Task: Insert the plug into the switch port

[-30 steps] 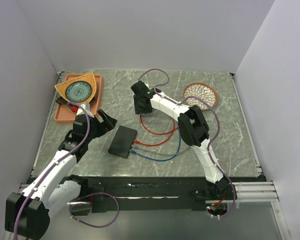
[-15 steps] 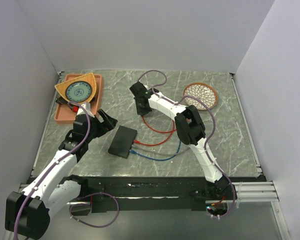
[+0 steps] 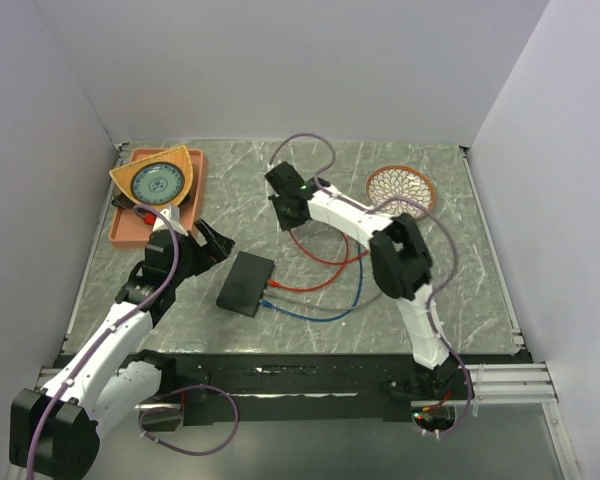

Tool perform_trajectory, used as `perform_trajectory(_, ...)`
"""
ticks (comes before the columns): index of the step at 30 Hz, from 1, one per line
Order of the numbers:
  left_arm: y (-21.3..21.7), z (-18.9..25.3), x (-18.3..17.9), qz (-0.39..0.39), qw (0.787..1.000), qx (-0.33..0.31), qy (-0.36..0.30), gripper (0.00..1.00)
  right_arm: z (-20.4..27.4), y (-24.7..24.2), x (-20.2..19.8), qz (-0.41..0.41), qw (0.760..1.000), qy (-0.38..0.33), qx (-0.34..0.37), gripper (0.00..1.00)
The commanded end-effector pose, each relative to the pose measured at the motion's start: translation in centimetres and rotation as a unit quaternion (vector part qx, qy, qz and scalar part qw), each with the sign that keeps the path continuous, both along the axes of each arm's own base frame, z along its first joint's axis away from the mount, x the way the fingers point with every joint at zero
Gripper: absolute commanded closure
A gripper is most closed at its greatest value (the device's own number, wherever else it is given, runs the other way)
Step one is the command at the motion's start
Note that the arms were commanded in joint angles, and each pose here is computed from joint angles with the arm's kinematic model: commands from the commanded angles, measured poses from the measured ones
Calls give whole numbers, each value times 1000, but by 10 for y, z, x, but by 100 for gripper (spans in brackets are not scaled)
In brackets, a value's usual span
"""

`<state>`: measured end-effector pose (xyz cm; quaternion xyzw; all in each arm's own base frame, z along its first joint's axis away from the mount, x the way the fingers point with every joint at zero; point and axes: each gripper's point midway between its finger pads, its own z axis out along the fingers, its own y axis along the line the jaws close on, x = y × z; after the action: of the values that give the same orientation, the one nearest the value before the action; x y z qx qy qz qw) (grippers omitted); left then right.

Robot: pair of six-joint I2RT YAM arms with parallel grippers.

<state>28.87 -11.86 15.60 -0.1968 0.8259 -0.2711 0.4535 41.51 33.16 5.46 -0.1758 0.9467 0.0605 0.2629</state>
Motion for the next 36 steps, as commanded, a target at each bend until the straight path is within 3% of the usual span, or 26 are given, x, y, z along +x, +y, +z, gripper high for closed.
perform_trajectory(1, -4, 7, 1, -7, 1000, -17, -13, 2, 142, 3, 5, 33, 984, -152, 90, 100)
perform_trajectory(9, -9, 9, -4, -17, 999, -30, -15, 2, 228, -33, -32, 31, 959, -243, 145, 100)
perform_trajectory(15, -9, 9, -7, -19, 999, -38, -21, 1, 302, -77, -71, 25, 925, -331, 183, 100)
perform_trajectory(21, -12, 2, -8, -22, 999, -44, -13, 1, 333, -109, -107, 33, 900, -383, 205, 100)
perform_trajectory(27, -16, -3, -7, -30, 998, -50, -8, 1, 300, -116, -123, 57, 913, -358, 187, 100)
perform_trajectory(33, -18, -11, -6, -36, 998, -48, 3, 1, 205, -86, -147, 148, 944, -252, 156, 100)
perform_trajectory(36, -18, -14, -5, -35, 998, -44, 7, 1, 148, -74, -161, 192, 956, -196, 99, 100)
